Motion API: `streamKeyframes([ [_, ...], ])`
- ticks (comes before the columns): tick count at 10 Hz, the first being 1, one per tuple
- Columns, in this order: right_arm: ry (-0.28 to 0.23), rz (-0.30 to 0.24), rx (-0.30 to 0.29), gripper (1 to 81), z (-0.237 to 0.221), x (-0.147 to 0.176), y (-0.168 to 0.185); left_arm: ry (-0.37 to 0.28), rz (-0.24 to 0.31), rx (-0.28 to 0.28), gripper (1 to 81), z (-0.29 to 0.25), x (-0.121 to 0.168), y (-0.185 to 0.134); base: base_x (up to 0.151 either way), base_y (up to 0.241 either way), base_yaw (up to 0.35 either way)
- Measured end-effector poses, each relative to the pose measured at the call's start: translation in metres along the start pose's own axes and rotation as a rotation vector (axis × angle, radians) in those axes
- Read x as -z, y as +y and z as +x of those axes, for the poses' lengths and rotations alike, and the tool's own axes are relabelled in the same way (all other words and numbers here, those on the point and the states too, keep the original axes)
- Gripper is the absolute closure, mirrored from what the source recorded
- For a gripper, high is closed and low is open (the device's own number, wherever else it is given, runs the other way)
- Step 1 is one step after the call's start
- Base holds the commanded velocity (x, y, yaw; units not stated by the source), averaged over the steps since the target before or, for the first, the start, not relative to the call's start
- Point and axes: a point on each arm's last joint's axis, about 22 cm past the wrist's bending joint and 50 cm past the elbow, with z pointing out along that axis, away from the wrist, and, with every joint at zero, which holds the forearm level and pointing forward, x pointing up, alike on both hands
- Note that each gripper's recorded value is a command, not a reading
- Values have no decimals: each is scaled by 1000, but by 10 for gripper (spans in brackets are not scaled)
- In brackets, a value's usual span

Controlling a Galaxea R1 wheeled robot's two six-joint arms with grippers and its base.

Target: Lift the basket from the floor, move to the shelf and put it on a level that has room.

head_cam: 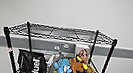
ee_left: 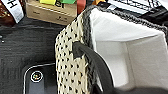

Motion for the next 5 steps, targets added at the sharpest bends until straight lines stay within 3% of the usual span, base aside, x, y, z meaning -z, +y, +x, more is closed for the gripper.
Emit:
streamKeyframes([
  [5,-21,39,2,811,-7,9,-9,-10,-15,0,811,-6,7,2,0,0,0],
])
